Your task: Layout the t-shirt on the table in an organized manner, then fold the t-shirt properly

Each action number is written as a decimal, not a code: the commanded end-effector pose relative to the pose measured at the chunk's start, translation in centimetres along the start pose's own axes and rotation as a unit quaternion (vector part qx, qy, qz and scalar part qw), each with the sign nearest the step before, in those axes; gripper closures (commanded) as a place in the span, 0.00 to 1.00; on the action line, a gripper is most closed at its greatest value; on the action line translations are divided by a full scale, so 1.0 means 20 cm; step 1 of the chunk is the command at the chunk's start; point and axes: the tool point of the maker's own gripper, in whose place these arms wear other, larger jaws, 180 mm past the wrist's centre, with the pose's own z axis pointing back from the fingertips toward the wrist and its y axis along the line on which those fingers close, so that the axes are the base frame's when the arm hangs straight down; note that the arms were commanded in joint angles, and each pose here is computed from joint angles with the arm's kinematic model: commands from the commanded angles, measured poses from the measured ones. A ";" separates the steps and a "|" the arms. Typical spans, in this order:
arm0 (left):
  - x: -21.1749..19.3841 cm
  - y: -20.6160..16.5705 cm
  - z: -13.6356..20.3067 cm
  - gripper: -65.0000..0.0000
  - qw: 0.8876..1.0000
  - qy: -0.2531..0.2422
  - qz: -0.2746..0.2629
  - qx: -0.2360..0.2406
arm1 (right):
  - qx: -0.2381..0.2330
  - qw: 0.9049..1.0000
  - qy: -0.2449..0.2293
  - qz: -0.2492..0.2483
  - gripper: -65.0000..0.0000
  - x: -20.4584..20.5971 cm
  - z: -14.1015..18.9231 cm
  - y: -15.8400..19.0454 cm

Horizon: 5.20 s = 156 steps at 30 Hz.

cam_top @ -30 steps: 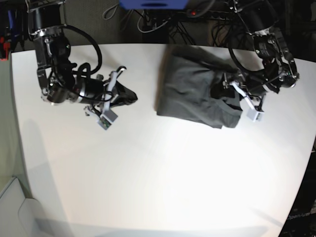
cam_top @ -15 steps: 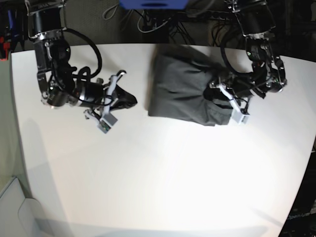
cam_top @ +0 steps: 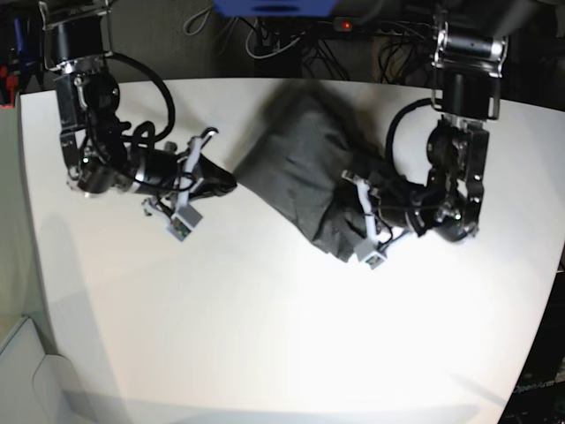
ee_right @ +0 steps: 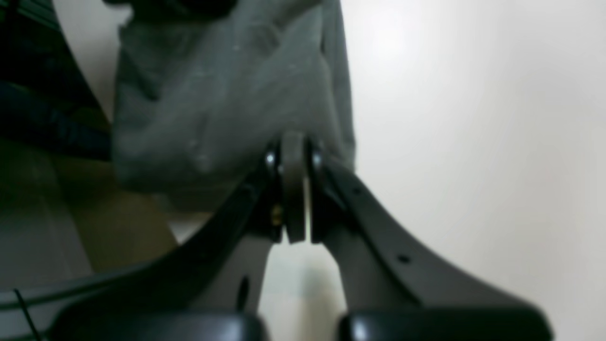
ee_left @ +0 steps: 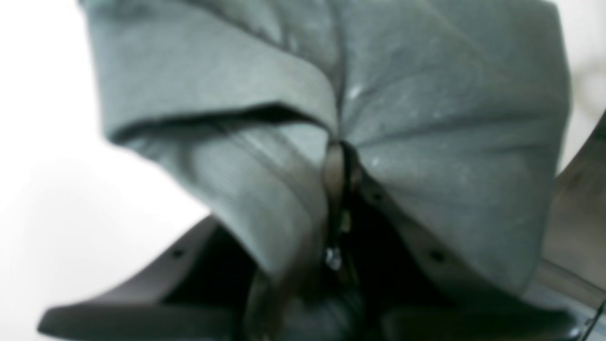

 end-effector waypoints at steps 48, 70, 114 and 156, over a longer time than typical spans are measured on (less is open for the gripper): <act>0.61 -0.37 -0.29 0.00 0.877 0.043 -0.455 0.148 | -0.161 0.979 -0.049 -0.113 1.00 -0.14 0.45 -0.56; 0.66 0.13 0.48 0.00 0.902 -0.105 -0.243 0.342 | -0.159 0.981 -0.036 -0.104 1.00 -0.18 0.46 -0.50; -1.69 -0.51 0.43 0.94 0.951 0.247 0.037 0.183 | -0.386 0.834 0.296 -0.260 1.00 -1.81 1.30 -0.10; -2.07 -0.24 -0.41 0.94 0.886 0.157 0.317 0.299 | -0.406 0.852 0.255 -0.212 1.00 -2.24 0.24 0.27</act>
